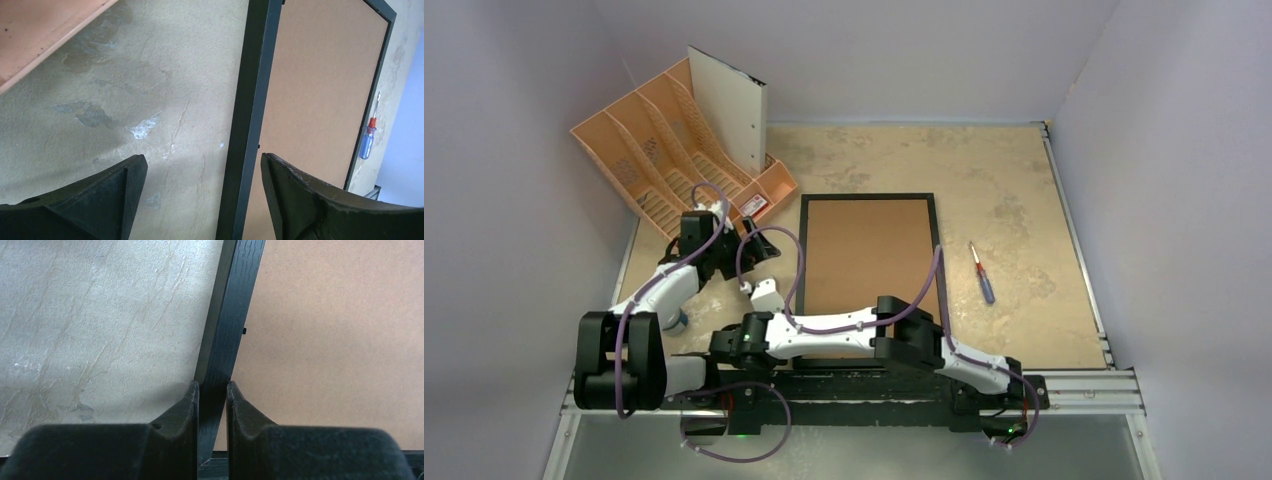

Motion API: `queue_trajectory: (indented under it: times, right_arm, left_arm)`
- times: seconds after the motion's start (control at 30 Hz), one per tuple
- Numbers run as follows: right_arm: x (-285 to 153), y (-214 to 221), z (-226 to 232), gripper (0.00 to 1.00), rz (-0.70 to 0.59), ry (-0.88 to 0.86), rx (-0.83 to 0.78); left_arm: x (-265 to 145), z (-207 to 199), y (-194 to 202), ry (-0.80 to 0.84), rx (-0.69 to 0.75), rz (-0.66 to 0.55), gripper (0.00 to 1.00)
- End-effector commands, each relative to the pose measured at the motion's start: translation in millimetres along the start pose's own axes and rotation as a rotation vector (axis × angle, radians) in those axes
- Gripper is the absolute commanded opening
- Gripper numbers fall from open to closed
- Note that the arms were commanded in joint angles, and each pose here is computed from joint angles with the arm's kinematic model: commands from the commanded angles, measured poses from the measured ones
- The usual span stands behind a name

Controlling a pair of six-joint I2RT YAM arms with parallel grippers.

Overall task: Take the photo out of the frame
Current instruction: Turn over the photo frame at the center of the board.

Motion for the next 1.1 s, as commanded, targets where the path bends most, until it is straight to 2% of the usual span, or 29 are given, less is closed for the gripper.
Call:
queue_trajectory:
  times: [0.0,0.27,0.47,0.67,0.83,0.97,1.07]
  right_arm:
    - [20,8,-6,0.00,0.067,-0.013,0.056]
    - [-29,-44,-23,0.00,-0.085,-0.146,0.187]
    - [-34,-46,-37,0.00,-0.101,-0.115,0.228]
    - [-45,-53,-43,0.00,-0.138,-0.158,0.272]
    - [-51,-53,-44,0.00,-0.142,-0.173,0.281]
    - [-53,-53,-45,0.00,-0.148,-0.181,0.286]
    - [-54,-52,-46,0.00,-0.156,-0.186,0.294]
  left_arm:
    - [3,-7,0,0.059,0.029,0.020,0.87]
    - [9,-26,14,0.240,0.045,0.085,0.88]
    - [18,-39,34,0.323,0.048,0.166,0.89]
    - [33,-50,65,0.353,0.083,0.250,0.91]
    - [43,-45,80,0.380,0.037,0.287,0.90]
    - [39,-57,83,0.480,0.027,0.295,0.87]
    - [36,-68,84,0.536,0.043,0.304,0.80]
Point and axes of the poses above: each gripper's point midway between its finger pads, its own x axis out along the fingers, its own z axis along the line the jaws close on, y = z × x, the point moved 1 cm from there along -x, back along the fingers, and after that the axes turned 13 degrees about -x, right-handed, at the moved point
